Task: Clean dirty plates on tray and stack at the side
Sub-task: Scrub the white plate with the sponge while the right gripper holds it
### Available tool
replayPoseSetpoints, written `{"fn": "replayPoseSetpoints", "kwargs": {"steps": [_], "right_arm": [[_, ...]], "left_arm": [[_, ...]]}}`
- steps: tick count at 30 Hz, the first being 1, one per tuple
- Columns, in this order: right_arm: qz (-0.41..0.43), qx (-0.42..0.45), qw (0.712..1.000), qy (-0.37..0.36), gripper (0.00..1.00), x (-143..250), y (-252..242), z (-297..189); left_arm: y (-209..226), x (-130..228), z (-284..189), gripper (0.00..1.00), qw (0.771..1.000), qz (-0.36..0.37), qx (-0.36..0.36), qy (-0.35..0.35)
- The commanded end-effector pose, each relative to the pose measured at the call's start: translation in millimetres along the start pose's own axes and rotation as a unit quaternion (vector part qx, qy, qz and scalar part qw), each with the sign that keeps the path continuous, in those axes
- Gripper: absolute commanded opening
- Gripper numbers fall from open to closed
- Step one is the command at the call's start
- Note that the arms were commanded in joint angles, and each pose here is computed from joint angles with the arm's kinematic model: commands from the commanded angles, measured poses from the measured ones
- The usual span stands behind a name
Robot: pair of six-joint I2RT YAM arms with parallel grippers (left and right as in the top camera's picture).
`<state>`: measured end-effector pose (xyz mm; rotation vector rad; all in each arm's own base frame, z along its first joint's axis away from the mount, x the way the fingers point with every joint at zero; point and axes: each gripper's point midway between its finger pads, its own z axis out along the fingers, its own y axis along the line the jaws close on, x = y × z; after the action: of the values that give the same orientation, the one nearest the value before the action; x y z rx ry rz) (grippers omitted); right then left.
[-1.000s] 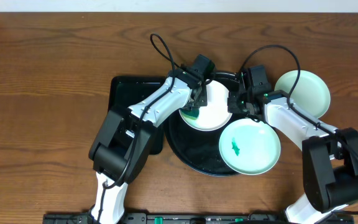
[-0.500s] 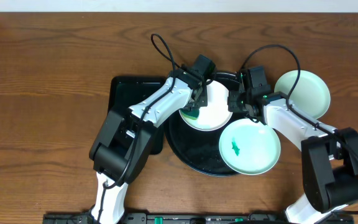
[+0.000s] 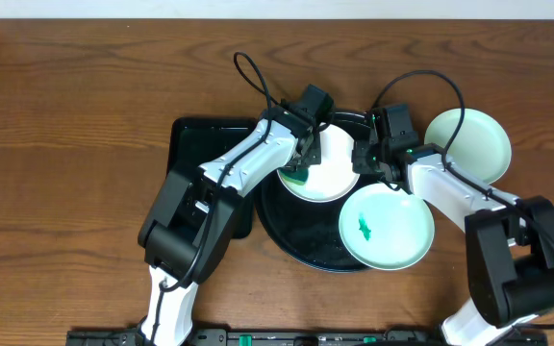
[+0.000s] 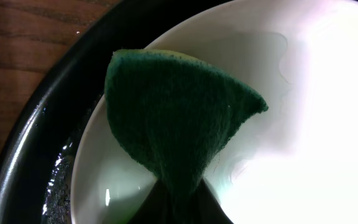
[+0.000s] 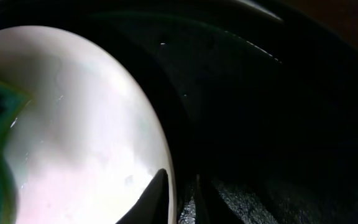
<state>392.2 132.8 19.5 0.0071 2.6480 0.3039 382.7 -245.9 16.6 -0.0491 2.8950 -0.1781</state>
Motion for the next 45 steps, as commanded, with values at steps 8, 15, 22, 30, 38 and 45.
{"fn": "replayPoseSetpoints", "kwargs": {"steps": [8,15,22,30,38,45], "right_arm": [[-0.001,0.007,1.0,0.016,0.01,12,-4,14],[-0.001,-0.018,1.0,0.02,0.01,12,5,14],[-0.001,-0.018,1.0,0.019,0.01,12,5,14],[-0.001,-0.018,1.0,0.019,0.01,12,5,14],[-0.002,-0.018,1.0,0.018,0.01,11,5,14],[-0.002,-0.018,1.0,0.017,0.01,11,5,14]], "left_arm": [[5,9,20,0.07,1.0,-0.001,-0.015,0.02],[3,6,20,0.07,1.0,0.01,-0.011,0.014],[-4,20,31,0.08,0.999,0.025,-0.015,0.027],[-16,36,37,0.07,0.998,0.035,0.002,0.05],[-39,39,26,0.07,0.991,0.014,0.098,0.095],[-37,8,-13,0.07,0.988,-0.006,0.14,0.062]]}}
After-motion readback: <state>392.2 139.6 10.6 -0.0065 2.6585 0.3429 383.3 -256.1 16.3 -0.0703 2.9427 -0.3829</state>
